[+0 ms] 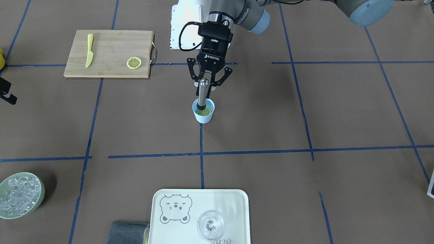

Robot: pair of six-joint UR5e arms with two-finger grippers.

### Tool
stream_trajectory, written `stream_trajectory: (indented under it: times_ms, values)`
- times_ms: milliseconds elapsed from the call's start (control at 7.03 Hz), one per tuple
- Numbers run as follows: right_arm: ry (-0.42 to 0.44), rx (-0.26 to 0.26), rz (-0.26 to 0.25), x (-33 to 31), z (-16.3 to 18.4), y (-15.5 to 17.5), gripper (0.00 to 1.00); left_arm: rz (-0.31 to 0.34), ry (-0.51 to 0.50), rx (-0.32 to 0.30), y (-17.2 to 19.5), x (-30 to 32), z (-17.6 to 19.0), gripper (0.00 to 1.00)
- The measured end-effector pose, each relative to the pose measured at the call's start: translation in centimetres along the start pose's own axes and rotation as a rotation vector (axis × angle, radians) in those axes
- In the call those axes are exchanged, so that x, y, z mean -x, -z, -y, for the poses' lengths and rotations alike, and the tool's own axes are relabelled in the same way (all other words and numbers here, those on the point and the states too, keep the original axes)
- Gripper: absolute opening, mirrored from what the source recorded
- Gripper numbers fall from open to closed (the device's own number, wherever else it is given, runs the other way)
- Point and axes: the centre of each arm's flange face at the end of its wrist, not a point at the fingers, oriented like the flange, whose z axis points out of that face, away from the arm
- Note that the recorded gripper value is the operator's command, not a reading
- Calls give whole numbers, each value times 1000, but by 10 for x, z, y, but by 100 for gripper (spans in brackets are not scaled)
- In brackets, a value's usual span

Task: Squeeze lemon into cup
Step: 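Push the steel rod down into the blue cup to press the lemon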

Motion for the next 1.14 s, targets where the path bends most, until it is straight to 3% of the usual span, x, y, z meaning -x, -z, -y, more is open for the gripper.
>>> stream_trajectory:
  times_ms: [1138]
  values:
    - [-4,-4,1,-2,-1,3,100,-43,22,16,5,-7,-26,0]
